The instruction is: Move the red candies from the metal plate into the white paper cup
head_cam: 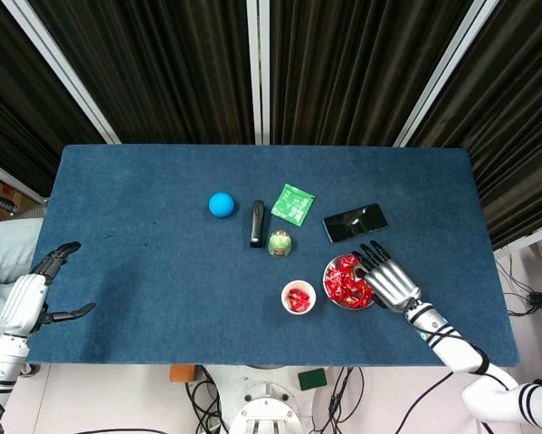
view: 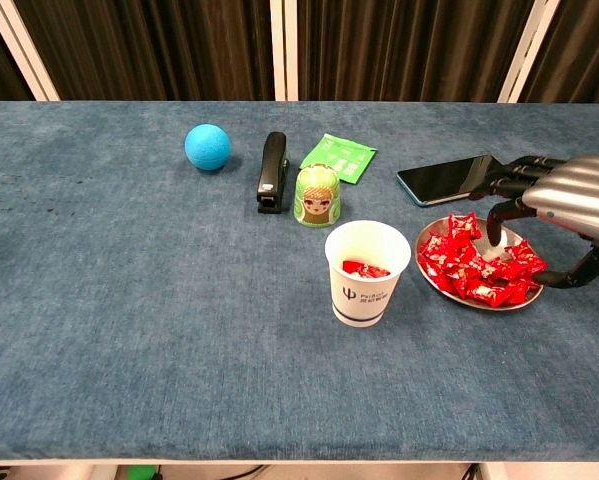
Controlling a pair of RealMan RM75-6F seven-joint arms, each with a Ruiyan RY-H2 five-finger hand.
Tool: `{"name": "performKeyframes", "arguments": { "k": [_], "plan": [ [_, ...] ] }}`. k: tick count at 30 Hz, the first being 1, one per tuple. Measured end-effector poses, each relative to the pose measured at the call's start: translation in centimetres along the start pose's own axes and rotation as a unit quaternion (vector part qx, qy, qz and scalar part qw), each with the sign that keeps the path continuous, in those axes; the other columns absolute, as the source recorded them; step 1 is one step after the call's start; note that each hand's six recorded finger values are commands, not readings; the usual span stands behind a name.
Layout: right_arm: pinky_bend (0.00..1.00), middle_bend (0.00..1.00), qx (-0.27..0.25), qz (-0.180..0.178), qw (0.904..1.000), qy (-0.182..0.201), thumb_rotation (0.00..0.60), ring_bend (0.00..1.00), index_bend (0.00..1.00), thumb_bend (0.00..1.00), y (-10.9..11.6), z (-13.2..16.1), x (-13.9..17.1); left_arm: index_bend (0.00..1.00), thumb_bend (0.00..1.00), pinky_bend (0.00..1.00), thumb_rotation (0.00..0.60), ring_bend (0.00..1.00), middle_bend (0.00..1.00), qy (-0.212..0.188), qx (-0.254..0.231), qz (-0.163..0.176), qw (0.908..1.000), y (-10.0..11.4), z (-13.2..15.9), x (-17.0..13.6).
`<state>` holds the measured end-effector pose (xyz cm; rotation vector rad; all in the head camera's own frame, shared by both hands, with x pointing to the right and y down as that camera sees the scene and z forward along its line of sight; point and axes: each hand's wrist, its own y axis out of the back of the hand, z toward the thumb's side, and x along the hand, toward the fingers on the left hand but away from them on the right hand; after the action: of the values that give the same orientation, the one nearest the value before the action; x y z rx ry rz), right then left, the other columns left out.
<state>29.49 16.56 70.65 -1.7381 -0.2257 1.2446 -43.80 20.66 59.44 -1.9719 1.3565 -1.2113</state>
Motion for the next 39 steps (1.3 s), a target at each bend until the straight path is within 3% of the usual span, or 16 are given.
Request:
{"name": "performKeyframes", "arguments": {
  "k": [24,39],
  "plan": [
    [0.00,0.08,0.008,0.004,1.0000,-0.001,0.600,0.00,0.45,0.32,-0.61,0.40,-0.68,0.14,0.10,0.25,0.600,0.12,0.11,0.001,0.000,-0.001,1.0000,0.09,-0.10,-0.04],
    [0.00,0.10,0.012,0.002,0.9999,-0.005,0.600,0.00,0.59,0.39,-0.73,0.08,-0.81,0.14,0.10,0.25,0.600,0.12,0.11,0.003,0.000,-0.001,1.0000,0.01,-0.16,0.02]
  ]
}}
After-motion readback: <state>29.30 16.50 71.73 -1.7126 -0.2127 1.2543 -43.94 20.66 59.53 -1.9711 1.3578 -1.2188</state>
